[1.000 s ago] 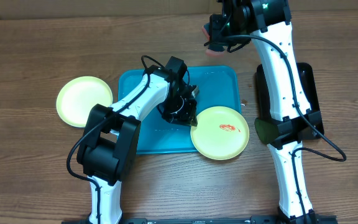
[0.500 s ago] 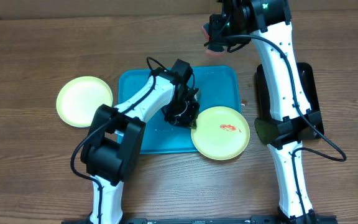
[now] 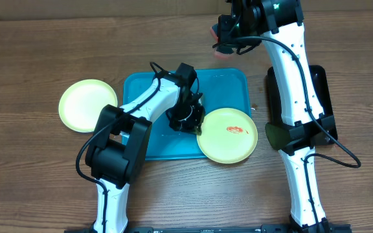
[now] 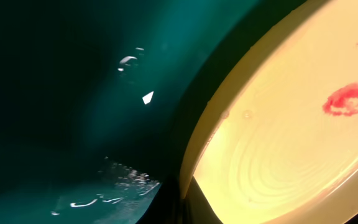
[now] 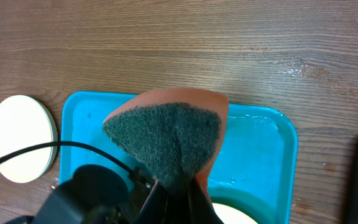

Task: Clean dirty plates on tray and stack at the side
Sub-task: 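Drag the stained yellow plate to the tray center with the left gripper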

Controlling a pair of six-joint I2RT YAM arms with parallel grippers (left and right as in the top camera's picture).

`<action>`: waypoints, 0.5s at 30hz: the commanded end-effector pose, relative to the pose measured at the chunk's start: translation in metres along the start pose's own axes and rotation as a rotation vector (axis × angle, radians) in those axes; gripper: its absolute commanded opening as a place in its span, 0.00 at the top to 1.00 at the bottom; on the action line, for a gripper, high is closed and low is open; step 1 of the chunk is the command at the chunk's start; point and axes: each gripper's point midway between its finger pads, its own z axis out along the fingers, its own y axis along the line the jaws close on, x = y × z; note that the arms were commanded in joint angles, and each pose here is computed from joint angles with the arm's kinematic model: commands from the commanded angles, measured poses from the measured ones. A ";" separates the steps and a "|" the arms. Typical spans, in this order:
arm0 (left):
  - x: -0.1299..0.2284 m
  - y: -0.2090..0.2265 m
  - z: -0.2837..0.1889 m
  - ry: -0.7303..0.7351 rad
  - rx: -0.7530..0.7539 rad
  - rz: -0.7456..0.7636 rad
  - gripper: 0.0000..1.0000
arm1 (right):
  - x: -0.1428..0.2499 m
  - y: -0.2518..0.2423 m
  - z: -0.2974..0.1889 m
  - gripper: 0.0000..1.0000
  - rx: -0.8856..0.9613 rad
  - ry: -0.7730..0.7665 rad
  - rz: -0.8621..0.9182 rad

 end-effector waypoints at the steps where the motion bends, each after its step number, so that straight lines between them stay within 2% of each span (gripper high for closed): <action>1: -0.010 0.010 -0.008 -0.016 0.010 -0.031 0.96 | -0.005 0.005 -0.017 0.96 -0.020 -0.041 -0.003; 9: -0.039 0.061 -0.046 -0.120 -0.169 -0.002 0.96 | -0.005 0.005 -0.017 0.96 -0.020 -0.041 -0.003; 15: -0.062 0.113 -0.073 -0.208 -0.440 0.067 0.96 | -0.004 0.004 -0.014 0.96 -0.018 -0.032 -0.001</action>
